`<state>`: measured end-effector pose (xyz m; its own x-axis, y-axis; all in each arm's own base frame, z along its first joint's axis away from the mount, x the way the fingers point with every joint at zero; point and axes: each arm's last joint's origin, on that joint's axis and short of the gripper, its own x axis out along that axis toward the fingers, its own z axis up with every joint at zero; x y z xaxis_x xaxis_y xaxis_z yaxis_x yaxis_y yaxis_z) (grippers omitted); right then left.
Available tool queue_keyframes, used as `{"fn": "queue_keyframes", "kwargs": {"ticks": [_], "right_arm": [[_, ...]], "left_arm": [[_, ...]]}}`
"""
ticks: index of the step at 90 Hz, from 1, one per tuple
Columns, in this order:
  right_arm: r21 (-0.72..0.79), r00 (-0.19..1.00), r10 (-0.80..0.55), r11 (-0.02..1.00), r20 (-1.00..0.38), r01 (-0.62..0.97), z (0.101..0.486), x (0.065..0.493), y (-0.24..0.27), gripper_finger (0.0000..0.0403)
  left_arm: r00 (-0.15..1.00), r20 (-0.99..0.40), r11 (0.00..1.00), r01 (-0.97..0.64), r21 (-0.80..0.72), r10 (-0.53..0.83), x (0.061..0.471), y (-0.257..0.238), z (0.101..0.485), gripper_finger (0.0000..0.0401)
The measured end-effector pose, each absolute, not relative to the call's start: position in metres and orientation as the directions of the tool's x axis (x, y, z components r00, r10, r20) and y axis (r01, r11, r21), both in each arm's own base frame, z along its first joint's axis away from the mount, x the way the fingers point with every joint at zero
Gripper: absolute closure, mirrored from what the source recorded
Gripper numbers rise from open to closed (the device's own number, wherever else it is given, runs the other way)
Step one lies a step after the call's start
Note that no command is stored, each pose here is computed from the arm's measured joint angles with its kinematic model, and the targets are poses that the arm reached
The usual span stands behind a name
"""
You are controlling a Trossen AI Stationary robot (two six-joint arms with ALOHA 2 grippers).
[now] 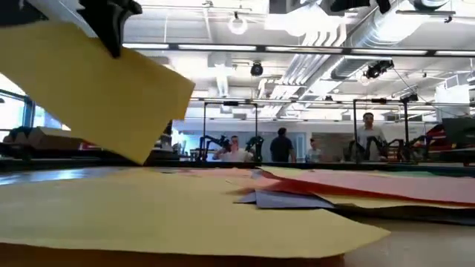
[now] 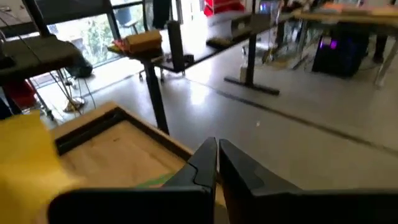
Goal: Organize paper
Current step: Move the yellow paper to the top left of the table
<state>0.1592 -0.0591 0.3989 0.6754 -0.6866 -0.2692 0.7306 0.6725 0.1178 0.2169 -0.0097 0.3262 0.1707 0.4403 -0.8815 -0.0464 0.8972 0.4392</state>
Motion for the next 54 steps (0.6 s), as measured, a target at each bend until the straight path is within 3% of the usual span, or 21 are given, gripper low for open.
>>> {"fn": "queue_keyframes", "kwargs": {"ticks": [11, 28, 44, 54], "right_arm": [[0.167, 0.692, -0.660, 0.677, -0.292, 0.717, 0.390, 0.164, -0.057, 0.0402], [0.188, 0.738, -0.616, 0.718, -0.276, 0.670, 0.389, 0.177, -0.048, 0.0402], [0.251, 0.724, -0.638, 0.679, -0.261, 0.689, 0.386, 0.194, -0.044, 0.0402], [0.257, 0.722, -0.645, 0.674, -0.253, 0.692, 0.382, 0.209, -0.045, 0.0402]], "left_arm": [[0.137, -0.894, 0.904, -0.025, 0.428, 0.427, 0.203, 0.028, 0.305, 0.0401], [0.118, -0.926, 0.933, -0.021, 0.359, 0.358, 0.182, 0.072, 0.242, 0.0401], [0.057, -0.890, 0.885, 0.092, 0.455, 0.452, 0.169, 0.102, 0.194, 0.0400], [0.029, -0.904, 0.902, 0.057, 0.428, 0.427, 0.160, 0.116, 0.181, 0.0390]]}}
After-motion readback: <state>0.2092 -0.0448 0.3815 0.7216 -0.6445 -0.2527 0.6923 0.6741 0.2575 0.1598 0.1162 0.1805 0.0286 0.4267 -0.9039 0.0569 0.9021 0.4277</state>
